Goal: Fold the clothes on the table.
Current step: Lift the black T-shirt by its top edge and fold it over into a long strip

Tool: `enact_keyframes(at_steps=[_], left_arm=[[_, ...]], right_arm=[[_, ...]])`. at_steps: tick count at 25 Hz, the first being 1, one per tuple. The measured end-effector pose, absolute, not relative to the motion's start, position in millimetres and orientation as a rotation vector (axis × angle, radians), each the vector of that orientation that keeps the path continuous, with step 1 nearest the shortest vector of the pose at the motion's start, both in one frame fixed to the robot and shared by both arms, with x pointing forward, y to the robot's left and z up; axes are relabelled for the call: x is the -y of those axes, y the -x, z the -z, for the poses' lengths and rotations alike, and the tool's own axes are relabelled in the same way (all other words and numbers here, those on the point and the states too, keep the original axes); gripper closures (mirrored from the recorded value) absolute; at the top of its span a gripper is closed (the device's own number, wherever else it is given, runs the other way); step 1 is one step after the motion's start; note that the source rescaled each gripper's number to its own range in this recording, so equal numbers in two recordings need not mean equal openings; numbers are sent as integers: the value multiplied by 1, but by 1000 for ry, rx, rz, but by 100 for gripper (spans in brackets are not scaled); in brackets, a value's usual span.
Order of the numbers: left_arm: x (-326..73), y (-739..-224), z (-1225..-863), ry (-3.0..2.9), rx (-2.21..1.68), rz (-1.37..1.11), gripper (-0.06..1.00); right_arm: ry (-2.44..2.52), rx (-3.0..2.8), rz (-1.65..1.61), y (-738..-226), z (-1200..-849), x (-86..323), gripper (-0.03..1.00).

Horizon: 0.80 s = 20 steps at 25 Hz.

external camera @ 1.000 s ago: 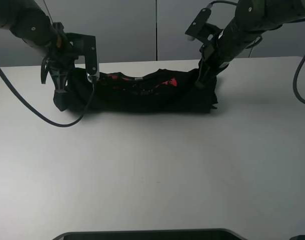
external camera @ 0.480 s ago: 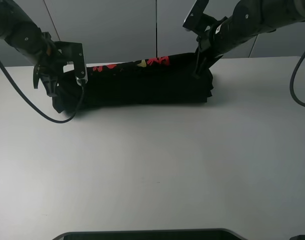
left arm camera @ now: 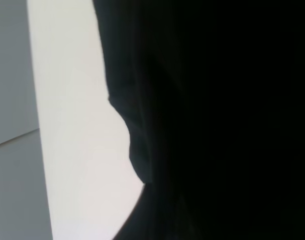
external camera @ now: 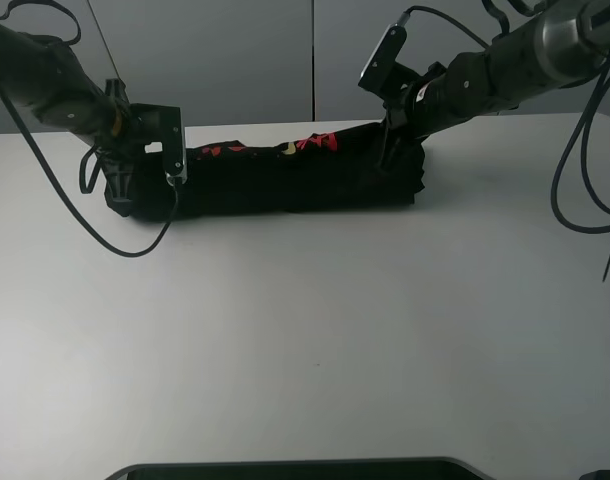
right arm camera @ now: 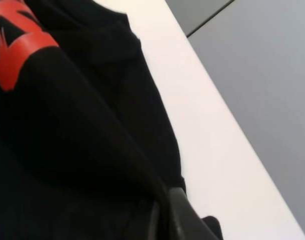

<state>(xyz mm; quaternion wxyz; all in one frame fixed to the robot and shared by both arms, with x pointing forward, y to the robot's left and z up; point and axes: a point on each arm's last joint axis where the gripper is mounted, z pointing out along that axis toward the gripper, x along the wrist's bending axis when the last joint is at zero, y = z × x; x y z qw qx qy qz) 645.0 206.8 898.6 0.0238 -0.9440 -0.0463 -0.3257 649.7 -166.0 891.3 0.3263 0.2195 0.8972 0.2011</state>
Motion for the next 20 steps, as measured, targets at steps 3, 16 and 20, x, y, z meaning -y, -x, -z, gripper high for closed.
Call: enact_keyframes(at_steps=[3, 16, 20], left_arm=[[-211, -651, -884, 2912, 209, 1017, 91], [-211, -664, -871, 3020, 425, 1090, 91], [-210, -665, -872, 3063, 502, 1105, 83]], right_arm=[[-611, -2341, -512, -654, -884, 178, 96], [-778, -2341, -508, -658, -861, 196, 86], [-801, -2341, -511, -658, -859, 197, 54]])
